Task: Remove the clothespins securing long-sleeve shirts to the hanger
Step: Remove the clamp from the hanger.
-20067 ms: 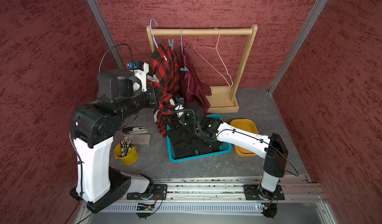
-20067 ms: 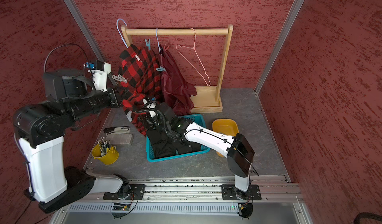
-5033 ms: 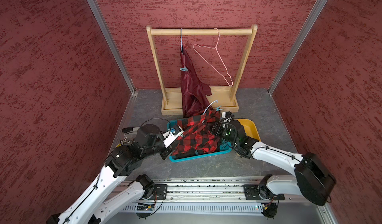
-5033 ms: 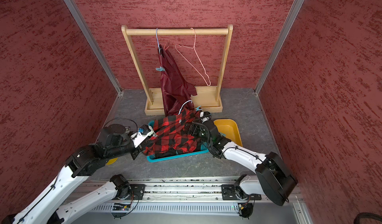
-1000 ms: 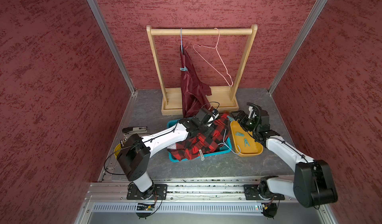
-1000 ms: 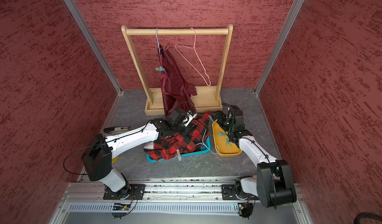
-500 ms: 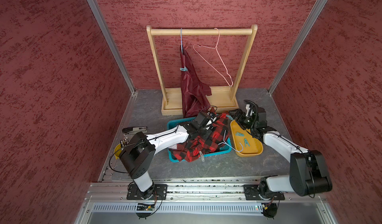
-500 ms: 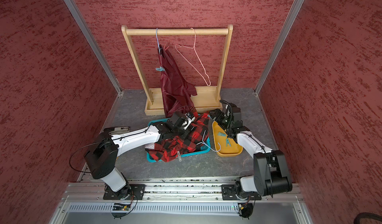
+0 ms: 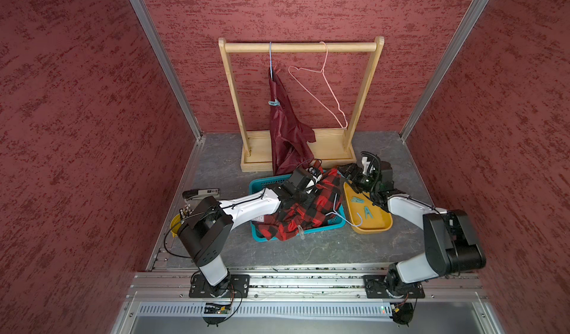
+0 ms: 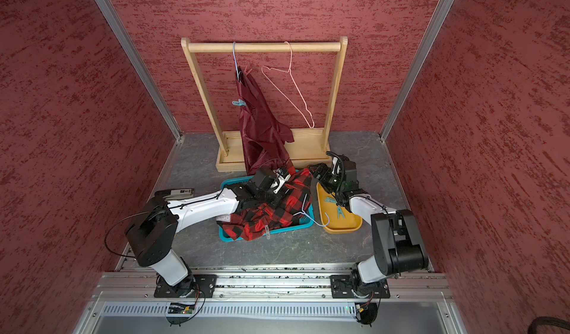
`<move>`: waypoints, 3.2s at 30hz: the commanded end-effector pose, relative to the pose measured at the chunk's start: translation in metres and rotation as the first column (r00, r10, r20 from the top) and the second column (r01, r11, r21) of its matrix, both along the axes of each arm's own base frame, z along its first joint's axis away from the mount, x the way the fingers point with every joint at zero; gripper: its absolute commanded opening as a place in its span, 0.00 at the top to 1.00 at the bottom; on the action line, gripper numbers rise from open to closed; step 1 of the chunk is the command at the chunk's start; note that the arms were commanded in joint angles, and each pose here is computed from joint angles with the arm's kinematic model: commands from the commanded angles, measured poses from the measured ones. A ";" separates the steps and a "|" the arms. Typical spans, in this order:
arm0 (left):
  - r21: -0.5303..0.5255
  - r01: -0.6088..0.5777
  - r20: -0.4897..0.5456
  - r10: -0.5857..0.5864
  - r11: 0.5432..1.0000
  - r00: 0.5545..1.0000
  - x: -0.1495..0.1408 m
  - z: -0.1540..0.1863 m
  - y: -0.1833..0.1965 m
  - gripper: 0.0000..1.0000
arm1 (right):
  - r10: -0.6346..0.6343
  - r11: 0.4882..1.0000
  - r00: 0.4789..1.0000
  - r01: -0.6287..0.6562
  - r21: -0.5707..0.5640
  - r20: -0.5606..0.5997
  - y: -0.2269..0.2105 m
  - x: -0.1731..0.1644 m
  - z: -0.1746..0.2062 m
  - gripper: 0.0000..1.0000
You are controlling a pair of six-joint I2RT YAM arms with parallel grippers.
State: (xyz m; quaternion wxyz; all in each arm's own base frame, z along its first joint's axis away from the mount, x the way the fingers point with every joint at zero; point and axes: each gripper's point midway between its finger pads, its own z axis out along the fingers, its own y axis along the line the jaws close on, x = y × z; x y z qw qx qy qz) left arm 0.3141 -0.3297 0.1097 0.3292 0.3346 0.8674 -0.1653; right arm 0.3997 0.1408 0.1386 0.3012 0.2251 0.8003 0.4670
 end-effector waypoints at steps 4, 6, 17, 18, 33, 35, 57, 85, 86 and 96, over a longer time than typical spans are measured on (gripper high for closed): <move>0.099 -0.014 -0.077 0.022 0.995 0.997 -0.010 -0.033 0.022 0.81 | -0.002 0.997 0.998 -0.003 0.082 0.068 0.003 0.007 0.018 0.14; 0.101 -0.015 -0.074 0.023 0.995 0.997 -0.010 -0.033 0.022 0.81 | -0.004 0.997 0.997 -0.002 0.081 0.073 0.002 0.007 0.019 0.18; 0.108 -0.011 -0.069 0.019 0.994 0.997 -0.010 -0.034 0.023 0.81 | -0.024 0.997 0.997 0.018 0.072 0.076 -0.004 0.002 0.021 0.41; 0.112 -0.009 -0.070 0.017 0.994 0.997 -0.010 -0.035 0.023 0.81 | -0.029 0.997 0.997 0.024 0.069 0.076 -0.005 0.002 0.020 0.43; 0.119 0.005 -0.075 0.004 0.993 0.997 -0.014 -0.038 0.022 0.81 | -0.058 0.998 0.997 0.058 0.000 0.048 -0.017 0.007 0.015 0.58; 0.121 0.009 -0.077 0.001 0.993 0.997 -0.015 -0.039 0.022 0.81 | -0.057 0.998 0.997 0.057 -0.001 0.049 -0.017 0.007 0.016 0.58; 0.128 0.027 -0.076 -0.017 0.991 0.997 -0.020 -0.042 0.018 0.81 | -0.009 0.998 0.997 0.004 0.058 0.080 -0.013 0.010 0.023 0.58; 0.143 0.039 -0.069 -0.029 0.989 0.997 -0.024 -0.046 0.017 0.82 | -0.043 0.999 0.998 0.044 -0.014 0.056 -0.022 0.005 0.018 0.87; 0.145 0.036 -0.069 -0.026 0.989 0.997 -0.024 -0.046 0.018 0.82 | -0.047 0.999 0.997 0.048 -0.018 0.058 -0.023 0.005 0.020 0.87; 0.142 0.016 -0.074 -0.006 0.990 0.997 -0.025 -0.048 0.022 0.82 | -0.103 0.993 0.990 0.108 -0.046 0.094 -0.041 0.003 0.045 0.90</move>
